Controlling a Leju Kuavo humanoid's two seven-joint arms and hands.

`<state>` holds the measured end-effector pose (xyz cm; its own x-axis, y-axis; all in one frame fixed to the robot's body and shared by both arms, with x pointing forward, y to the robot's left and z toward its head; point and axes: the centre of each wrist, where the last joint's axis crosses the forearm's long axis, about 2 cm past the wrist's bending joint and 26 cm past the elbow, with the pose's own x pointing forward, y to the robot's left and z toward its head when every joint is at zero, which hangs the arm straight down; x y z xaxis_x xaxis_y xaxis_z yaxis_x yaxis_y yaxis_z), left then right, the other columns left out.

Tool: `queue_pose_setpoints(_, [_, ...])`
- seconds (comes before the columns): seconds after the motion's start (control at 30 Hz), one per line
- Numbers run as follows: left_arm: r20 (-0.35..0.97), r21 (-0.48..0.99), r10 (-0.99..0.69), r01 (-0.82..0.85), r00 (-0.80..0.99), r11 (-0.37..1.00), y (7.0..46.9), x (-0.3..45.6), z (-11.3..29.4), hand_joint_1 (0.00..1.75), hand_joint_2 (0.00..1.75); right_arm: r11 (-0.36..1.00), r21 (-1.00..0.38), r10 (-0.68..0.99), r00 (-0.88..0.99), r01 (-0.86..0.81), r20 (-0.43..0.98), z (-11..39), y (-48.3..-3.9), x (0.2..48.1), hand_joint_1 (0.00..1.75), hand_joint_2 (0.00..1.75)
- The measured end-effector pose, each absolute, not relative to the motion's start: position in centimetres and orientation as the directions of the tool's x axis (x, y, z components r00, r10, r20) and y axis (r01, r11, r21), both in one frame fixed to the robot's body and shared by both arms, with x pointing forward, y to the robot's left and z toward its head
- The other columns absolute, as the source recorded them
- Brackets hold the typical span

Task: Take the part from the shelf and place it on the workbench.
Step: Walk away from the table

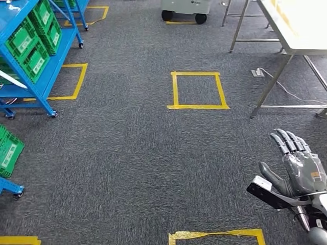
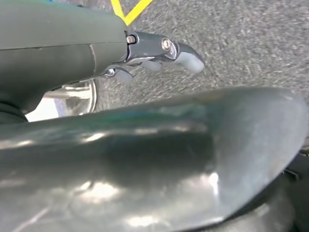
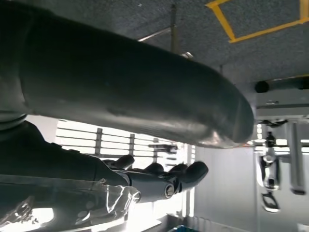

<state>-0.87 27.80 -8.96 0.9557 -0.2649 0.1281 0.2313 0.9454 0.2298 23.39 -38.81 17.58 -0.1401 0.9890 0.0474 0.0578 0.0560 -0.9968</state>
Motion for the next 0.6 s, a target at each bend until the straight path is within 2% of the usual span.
queue_pose_setpoints(0.6, [0.126,0.213,-0.258,0.228,0.958,0.95,27.75,-0.83,-9.05,0.0,0.0,0.048,-0.998,0.988,-0.148,0.05,0.04,17.4,-38.84,23.39,0.0,0.0])
